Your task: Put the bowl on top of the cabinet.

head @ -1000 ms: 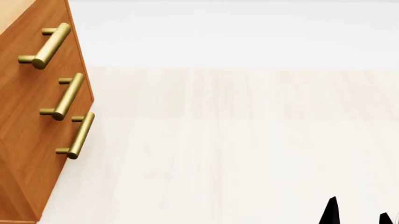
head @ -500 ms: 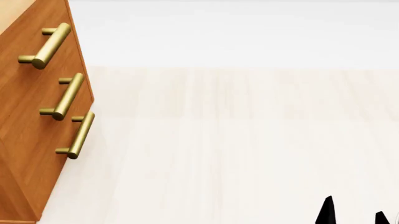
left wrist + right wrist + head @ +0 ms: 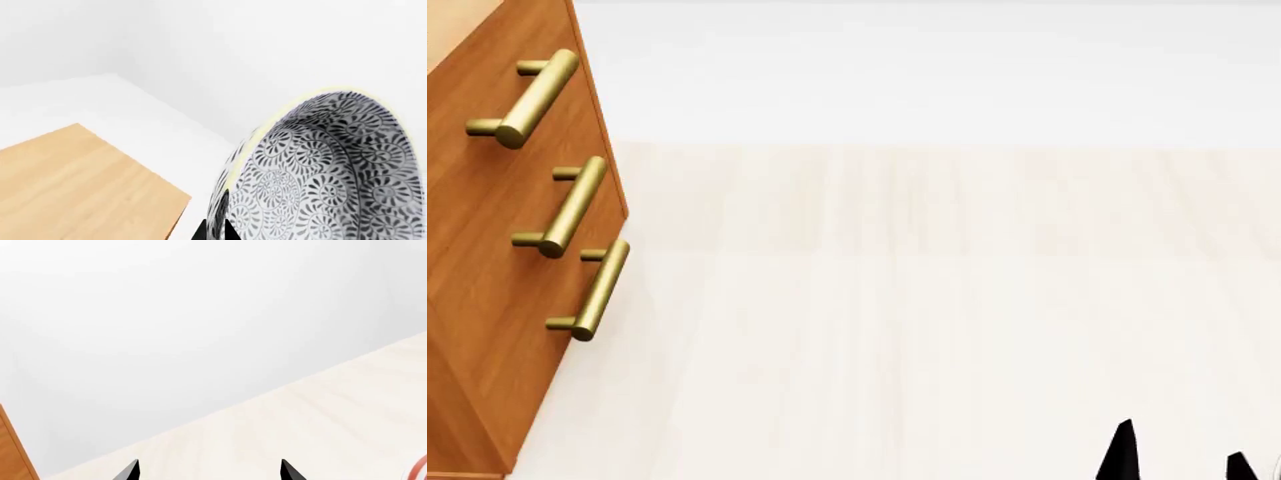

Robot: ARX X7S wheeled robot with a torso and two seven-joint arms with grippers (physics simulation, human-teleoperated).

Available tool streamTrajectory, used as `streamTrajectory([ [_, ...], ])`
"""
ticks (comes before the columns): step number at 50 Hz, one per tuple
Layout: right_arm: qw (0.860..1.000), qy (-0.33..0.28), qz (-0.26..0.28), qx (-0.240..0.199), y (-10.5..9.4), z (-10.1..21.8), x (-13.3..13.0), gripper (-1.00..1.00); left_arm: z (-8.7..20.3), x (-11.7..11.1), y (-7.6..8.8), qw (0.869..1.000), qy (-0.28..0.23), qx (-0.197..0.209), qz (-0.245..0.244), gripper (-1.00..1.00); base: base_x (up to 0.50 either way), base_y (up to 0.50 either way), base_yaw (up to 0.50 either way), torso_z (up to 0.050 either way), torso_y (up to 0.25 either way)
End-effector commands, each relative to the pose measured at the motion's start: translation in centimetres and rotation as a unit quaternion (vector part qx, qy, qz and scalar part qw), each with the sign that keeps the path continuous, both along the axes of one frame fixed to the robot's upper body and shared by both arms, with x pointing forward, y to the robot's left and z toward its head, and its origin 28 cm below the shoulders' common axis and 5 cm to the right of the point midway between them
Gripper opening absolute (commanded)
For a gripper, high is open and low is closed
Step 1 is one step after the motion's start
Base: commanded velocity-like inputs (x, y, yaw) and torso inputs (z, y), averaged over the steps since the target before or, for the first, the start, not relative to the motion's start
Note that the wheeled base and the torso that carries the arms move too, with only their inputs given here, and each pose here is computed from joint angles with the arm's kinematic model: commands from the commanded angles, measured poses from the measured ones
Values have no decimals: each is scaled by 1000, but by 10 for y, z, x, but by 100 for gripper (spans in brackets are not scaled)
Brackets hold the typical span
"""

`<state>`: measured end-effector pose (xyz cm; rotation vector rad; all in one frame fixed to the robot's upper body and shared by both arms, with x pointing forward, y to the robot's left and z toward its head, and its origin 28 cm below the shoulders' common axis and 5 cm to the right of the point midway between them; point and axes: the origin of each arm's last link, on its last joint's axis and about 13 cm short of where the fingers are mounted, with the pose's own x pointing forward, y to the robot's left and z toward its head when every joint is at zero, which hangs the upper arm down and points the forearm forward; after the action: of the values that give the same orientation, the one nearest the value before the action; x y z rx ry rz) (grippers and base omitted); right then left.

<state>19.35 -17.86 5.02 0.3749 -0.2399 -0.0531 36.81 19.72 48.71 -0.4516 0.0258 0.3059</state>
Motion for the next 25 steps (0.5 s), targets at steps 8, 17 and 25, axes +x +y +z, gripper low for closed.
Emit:
streamTrajectory([
  [8,1000,3,1,-5,2,-1,1,100,4,5,15,991,5,-81,106,-100,0,0,0,0,0],
  [17,1000,3,3,-6,2,-1,1,100,6,9,20,969,19,-119,215,-100,0,0,0,0,0],
  [25,1000,3,4,-7,3,-1,2,100,6,7,18,962,55,-121,240,-100,0,0,0,0,1],
])
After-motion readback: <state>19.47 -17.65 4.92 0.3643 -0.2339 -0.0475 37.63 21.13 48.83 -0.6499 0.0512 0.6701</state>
